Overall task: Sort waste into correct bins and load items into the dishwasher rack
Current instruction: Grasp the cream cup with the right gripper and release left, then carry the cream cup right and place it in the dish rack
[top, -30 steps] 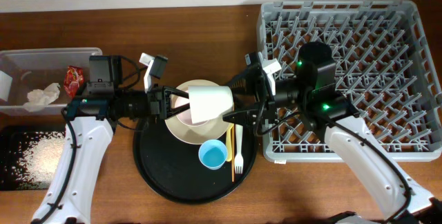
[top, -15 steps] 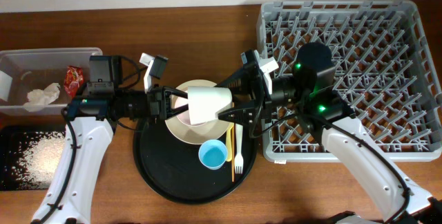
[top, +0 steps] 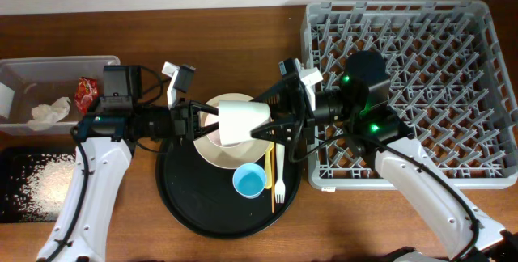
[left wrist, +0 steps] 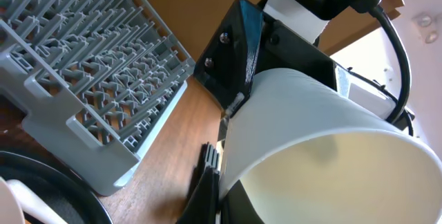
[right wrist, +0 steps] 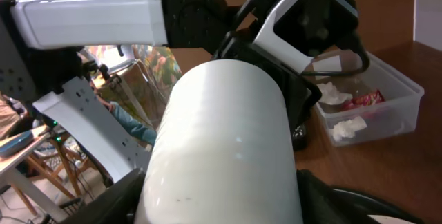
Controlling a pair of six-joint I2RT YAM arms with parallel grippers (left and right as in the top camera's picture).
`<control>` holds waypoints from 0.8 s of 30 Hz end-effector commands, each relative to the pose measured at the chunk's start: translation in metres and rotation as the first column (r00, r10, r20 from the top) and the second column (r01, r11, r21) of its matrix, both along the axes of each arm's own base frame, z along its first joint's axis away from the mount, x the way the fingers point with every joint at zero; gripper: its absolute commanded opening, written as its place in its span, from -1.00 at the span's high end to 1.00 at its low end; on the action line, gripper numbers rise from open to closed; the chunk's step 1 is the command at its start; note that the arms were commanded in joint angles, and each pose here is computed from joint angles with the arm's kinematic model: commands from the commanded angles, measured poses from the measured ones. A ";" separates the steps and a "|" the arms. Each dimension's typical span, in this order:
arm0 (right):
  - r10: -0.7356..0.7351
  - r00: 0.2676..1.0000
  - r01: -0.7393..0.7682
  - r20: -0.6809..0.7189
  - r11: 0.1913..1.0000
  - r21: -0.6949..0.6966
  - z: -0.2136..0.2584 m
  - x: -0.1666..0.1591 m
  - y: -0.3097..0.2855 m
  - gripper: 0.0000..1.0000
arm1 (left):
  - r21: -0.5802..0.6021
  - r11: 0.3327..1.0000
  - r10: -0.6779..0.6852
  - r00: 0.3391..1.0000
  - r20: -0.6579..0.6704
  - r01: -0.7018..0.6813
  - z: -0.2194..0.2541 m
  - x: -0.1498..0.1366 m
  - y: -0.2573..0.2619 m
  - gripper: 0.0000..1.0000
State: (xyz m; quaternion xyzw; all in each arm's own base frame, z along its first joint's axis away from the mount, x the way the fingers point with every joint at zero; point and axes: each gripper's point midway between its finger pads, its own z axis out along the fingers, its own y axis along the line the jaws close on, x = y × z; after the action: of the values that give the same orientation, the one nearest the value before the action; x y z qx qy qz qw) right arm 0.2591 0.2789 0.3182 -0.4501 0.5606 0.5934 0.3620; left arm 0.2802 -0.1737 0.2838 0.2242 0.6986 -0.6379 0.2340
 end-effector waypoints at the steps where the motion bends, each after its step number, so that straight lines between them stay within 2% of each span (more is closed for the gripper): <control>1: 0.151 0.988 -0.151 0.027 0.988 0.021 0.009 -0.031 0.009 -0.19 | 0.055 0.998 0.033 0.999 0.023 -0.034 -0.004 0.006 0.000 0.98; 3: 0.152 0.988 -0.153 0.027 0.988 0.021 0.009 -0.031 0.009 -0.18 | 0.055 0.998 0.033 0.999 0.024 -0.035 -0.004 0.006 0.000 0.79; 5: 0.172 0.985 -0.172 0.027 0.985 0.023 0.010 -0.034 0.008 -0.15 | 0.057 0.997 0.048 0.999 0.024 -0.050 -0.003 0.010 0.003 0.69; 7: 0.187 0.982 -0.188 0.030 0.982 0.026 0.010 -0.037 0.007 -0.06 | 0.048 0.993 0.104 0.995 0.005 -0.104 0.002 0.024 0.016 0.63; 9: 0.185 0.982 -0.186 0.034 0.982 0.027 0.011 -0.036 0.007 -0.03 | 0.040 0.987 0.154 0.988 0.015 -0.155 0.009 0.036 0.029 0.46; 16: 0.127 0.992 -0.126 -0.025 0.992 0.025 0.016 -0.020 -0.006 0.03 | 0.054 0.932 0.360 0.933 -0.012 -0.359 0.007 0.060 0.094 0.44; 17: 0.111 0.993 -0.110 -0.042 0.994 0.024 0.017 -0.016 -0.010 0.04 | 0.076 0.918 0.392 0.920 -0.029 -0.389 0.002 0.063 0.101 0.44; 19: 0.048 0.993 -0.047 -0.105 0.999 0.016 0.017 0.001 -0.026 0.07 | 0.205 0.848 0.516 0.850 -0.109 -0.488 -0.026 0.069 0.121 0.45; 24: -0.146 0.960 0.150 -0.238 0.989 -0.004 0.017 0.043 -0.066 0.07 | 0.301 0.810 0.557 0.821 -0.125 -0.503 -0.046 0.064 0.129 0.46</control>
State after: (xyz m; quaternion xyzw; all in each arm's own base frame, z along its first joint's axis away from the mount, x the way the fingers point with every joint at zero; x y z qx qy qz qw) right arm 0.2867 0.2318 0.3250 -0.3758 0.6029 0.6210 0.3311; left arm 0.3421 -0.0519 0.2449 -0.0206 0.8125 -0.5046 0.2912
